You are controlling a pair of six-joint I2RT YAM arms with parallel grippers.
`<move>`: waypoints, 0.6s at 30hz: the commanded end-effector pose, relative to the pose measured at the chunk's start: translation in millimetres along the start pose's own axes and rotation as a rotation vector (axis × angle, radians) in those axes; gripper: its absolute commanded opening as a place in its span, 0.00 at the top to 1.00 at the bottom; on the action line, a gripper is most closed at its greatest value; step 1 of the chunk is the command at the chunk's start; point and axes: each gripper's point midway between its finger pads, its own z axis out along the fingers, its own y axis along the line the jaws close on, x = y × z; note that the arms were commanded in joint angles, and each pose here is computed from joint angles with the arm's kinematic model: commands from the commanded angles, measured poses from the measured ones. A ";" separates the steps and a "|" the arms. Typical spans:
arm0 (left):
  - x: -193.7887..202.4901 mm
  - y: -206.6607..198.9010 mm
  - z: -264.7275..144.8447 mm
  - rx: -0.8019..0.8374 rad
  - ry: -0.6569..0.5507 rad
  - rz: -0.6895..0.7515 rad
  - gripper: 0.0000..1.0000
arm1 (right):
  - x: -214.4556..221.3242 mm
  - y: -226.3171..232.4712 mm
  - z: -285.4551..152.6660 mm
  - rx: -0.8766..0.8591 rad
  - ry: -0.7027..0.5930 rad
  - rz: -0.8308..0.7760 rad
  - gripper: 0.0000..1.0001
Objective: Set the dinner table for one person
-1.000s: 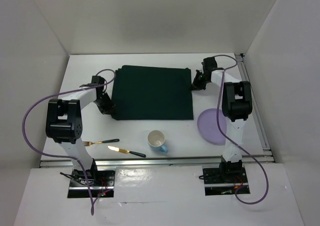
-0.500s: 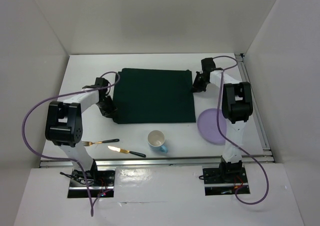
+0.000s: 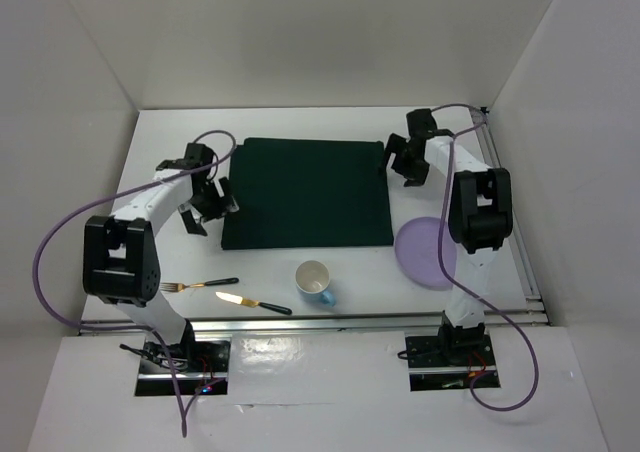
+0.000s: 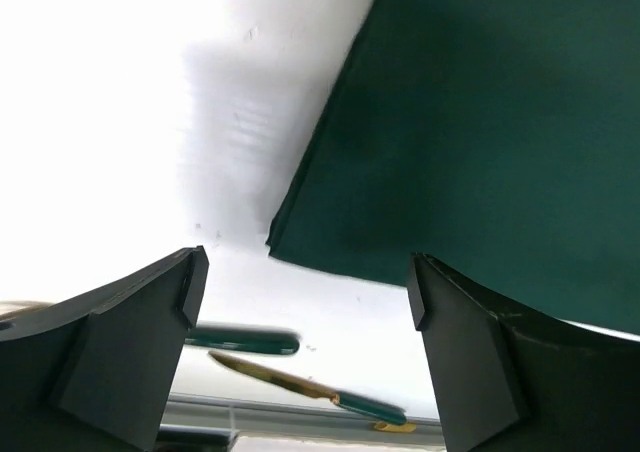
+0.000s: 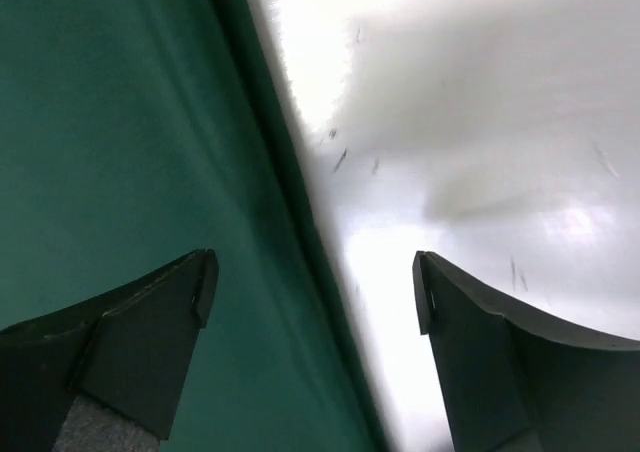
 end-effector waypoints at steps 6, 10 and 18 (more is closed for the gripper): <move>-57.8 -6.7 -110.0 0.042 -0.315 0.052 0.00 | -68.9 37.6 -167.1 -0.084 -0.327 -0.038 0.05; -58.1 -15.9 -130.2 0.092 -0.342 0.084 0.00 | -45.6 19.4 -187.0 -0.056 -0.322 -0.017 0.05; -5.1 -64.1 -178.0 0.330 -0.361 0.325 0.00 | 42.9 13.8 -200.1 -0.115 -0.235 -0.035 0.03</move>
